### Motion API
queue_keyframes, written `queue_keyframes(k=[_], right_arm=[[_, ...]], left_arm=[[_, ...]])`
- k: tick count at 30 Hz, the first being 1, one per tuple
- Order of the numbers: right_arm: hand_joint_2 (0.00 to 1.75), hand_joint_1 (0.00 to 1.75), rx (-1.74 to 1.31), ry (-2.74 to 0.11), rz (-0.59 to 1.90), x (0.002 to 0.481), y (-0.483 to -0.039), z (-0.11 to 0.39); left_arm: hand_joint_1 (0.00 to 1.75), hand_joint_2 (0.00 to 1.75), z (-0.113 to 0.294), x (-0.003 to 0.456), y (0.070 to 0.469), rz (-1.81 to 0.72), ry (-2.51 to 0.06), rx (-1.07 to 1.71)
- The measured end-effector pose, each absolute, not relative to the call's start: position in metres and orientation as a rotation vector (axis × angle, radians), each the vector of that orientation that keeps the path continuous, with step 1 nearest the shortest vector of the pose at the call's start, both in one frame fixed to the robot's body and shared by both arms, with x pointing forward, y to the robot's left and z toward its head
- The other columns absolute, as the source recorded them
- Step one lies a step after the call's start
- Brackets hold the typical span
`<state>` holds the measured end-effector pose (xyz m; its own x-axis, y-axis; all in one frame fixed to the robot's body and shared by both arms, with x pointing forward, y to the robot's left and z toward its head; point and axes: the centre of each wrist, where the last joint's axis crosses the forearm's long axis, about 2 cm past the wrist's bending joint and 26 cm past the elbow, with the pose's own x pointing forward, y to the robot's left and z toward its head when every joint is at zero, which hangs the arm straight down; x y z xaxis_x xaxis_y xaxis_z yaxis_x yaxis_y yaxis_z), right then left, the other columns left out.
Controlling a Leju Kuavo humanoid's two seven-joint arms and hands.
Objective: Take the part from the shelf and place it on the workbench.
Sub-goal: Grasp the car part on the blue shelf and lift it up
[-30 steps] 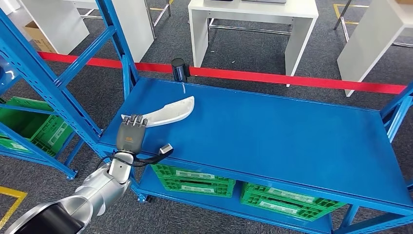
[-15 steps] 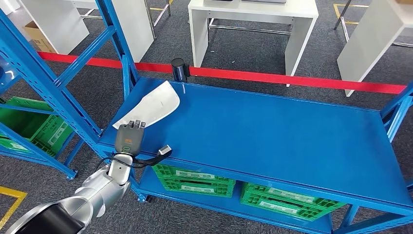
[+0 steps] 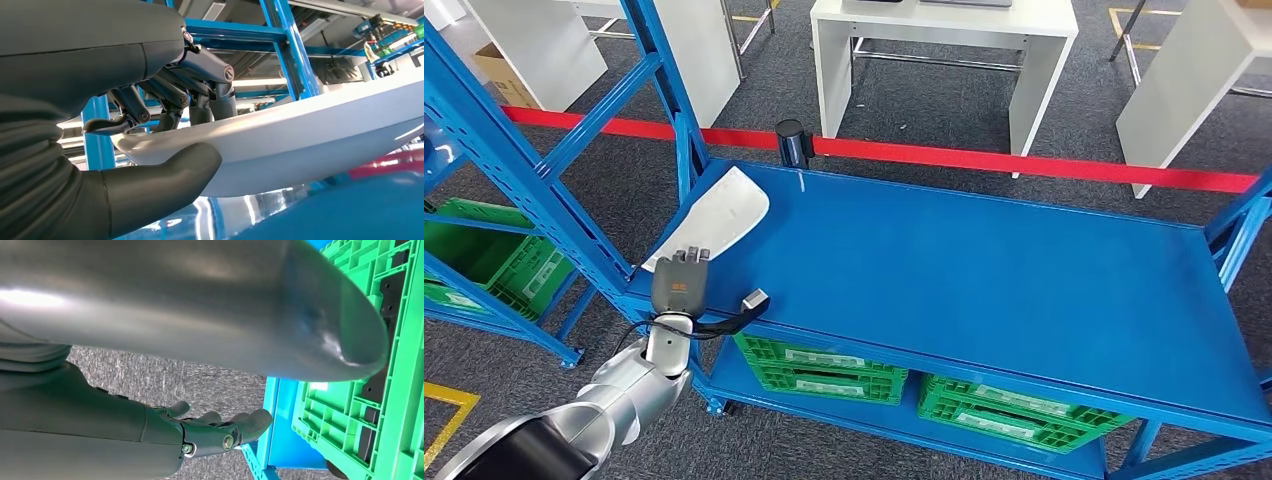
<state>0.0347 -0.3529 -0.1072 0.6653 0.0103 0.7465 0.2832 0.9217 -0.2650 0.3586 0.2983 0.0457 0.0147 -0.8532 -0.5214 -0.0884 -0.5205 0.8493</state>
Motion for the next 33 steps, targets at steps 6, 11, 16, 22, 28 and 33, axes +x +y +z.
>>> queue_keyframes(k=[6,11,16,22,28,33], right_arm=[[0.0,0.0,-0.379,-0.827,-0.163,0.035,-0.353,-0.107],[0.0,0.0,-0.378,-0.822,-0.167,0.035,-0.352,-0.107],[0.0,0.0,-0.365,-0.804,-0.175,0.036,-0.347,-0.108],[0.0,0.0,-0.329,-0.766,-0.204,0.038,-0.333,-0.109],[0.0,0.0,-0.267,-0.697,-0.229,0.038,-0.309,-0.111],[0.0,0.0,-0.217,-0.647,-0.254,0.039,-0.29,-0.111]], left_arm=[[1.75,1.75,0.055,0.368,0.298,-1.558,-0.994,1.693],[1.75,1.75,0.058,0.371,0.297,-1.567,-0.992,1.708],[1.75,1.75,0.059,0.372,0.296,-1.574,-0.995,1.734],[1.75,1.75,0.062,0.374,0.294,-1.585,-1.056,1.744],[1.75,1.75,0.071,0.381,0.284,-1.554,-1.134,1.762],[1.75,1.75,0.104,0.402,0.252,-1.537,-1.324,1.814]])
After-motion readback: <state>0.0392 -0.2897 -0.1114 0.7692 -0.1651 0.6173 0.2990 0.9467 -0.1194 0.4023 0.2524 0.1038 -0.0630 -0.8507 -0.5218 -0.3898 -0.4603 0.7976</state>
